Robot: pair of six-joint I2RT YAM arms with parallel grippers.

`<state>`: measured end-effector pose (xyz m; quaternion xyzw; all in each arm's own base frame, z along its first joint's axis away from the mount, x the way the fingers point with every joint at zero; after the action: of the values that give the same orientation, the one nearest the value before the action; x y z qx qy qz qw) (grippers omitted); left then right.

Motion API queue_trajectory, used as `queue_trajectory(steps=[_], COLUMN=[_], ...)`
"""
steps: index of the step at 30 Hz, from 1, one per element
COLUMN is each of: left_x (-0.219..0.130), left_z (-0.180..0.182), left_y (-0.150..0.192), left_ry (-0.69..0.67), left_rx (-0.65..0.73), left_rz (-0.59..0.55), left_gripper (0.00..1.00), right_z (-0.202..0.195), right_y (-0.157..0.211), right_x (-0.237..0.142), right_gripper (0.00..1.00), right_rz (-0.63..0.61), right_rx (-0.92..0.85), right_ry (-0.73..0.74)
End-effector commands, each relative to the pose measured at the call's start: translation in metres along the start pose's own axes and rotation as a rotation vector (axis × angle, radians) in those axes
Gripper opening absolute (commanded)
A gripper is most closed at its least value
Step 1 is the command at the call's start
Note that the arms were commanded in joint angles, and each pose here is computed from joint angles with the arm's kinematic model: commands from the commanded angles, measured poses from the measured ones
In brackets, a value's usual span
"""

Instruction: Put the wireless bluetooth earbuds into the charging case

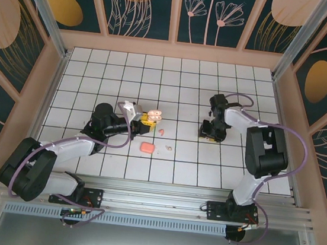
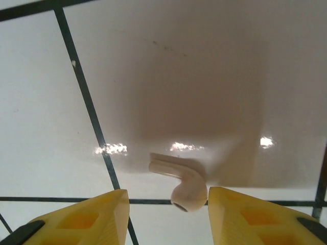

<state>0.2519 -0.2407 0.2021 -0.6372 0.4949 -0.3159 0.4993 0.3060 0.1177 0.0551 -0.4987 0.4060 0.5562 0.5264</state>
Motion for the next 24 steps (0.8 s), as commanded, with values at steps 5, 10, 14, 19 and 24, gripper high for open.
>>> queue_trajectory(steps=[5, 10, 14, 19, 24], left_x=[0.000, 0.001, 0.001, 0.000, 0.002], left_z=[-0.004, -0.003, -0.003, -0.003, -0.003], left_y=[-0.013, -0.013, -0.013, -0.012, -0.013], left_ry=[0.000, 0.002, 0.000, -0.003, 0.006], left_rx=[0.058, 0.056, 0.057, 0.059, 0.059], left_rz=[-0.023, -0.020, -0.021, -0.020, -0.021], left_gripper=[0.12, 0.11, 0.12, 0.12, 0.11], right_z=[0.008, 0.014, 0.022, 0.031, 0.020], right_y=[-0.018, -0.030, -0.041, -0.048, -0.036], right_x=[0.003, 0.004, 0.004, 0.003, -0.018], right_gripper=[0.45, 0.44, 0.44, 0.44, 0.45], right_rz=[-0.030, -0.058, -0.086, -0.095, -0.098], right_rx=[0.004, -0.004, -0.021, -0.034, 0.002], right_ry=[-0.042, -0.061, -0.082, -0.104, -0.020])
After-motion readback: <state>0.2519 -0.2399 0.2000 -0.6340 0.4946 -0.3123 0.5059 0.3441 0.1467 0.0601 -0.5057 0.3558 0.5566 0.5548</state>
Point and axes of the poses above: each hand's point on the last joint's axis, 136 mm out from that joint toward the fingers, its own x axis out along the fingers, its own z axis along the line the jaws close on, y = z × x, the point moved 3 cm from there along -x, back along the fingers, and after that the axes turned 12 degrees about -x, right-handed, at the moved point
